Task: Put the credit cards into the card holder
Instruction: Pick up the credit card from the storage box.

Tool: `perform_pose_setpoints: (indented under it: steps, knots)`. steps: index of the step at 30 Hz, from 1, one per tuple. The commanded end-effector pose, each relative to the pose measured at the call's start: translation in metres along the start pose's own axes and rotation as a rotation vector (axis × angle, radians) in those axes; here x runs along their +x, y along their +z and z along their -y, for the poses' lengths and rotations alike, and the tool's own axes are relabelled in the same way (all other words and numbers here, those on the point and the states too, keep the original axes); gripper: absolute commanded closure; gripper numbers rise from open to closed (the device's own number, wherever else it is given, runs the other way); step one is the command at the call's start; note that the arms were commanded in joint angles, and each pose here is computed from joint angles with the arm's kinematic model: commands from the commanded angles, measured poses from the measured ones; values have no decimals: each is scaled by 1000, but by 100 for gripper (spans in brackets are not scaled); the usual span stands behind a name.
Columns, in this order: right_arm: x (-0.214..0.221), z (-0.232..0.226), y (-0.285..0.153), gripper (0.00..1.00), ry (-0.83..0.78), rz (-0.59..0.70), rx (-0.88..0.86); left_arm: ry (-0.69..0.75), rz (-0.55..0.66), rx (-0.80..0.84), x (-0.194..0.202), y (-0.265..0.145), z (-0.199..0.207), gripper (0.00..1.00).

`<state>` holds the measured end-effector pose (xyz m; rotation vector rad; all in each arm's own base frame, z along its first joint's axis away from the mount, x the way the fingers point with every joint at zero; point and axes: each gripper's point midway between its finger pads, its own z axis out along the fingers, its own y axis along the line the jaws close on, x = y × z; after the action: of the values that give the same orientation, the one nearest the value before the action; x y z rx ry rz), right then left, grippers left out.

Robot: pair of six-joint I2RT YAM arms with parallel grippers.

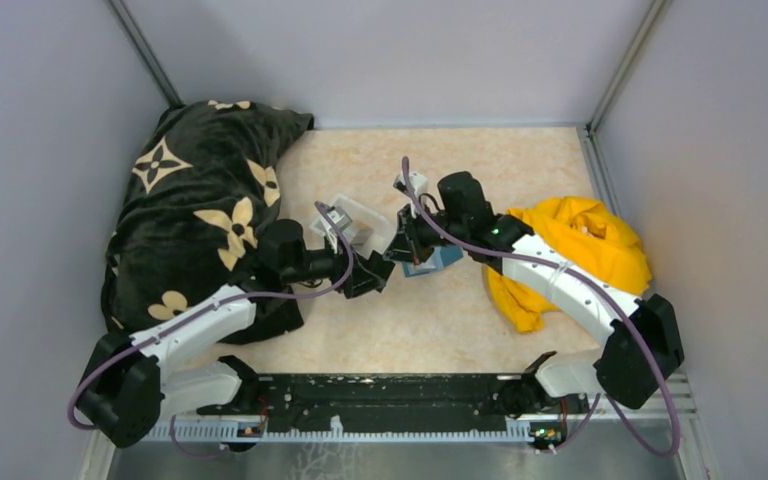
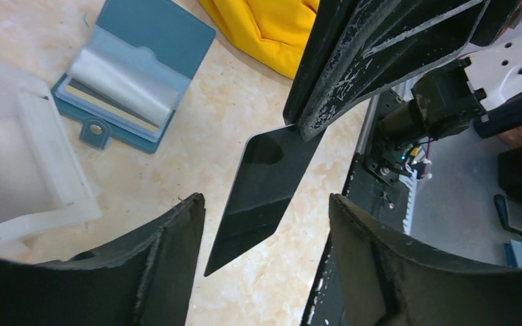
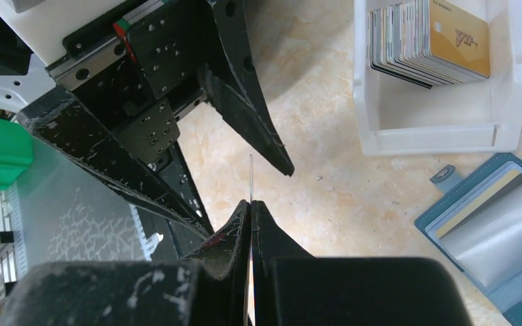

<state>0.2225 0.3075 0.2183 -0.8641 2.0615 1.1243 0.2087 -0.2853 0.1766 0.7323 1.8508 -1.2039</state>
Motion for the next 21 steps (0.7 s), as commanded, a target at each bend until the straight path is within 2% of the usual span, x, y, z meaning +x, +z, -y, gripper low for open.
perform_pose_setpoints:
  steps: [1,9,11,14,21]
  knots:
    - [-18,-6,-5,100,-30,64,-41,35,1,78,-11,0,14,32]
    - [-14,2,-1,100,-5,49,-54,23,4,92,-12,2,12,77]
    - [-13,4,0,100,0,45,-56,18,-1,98,-12,2,12,98]
    - [-12,8,0,100,9,42,-52,15,-2,96,-12,3,10,100]
    - [-15,29,-6,62,11,90,68,-50,72,-103,-14,2,-23,100]
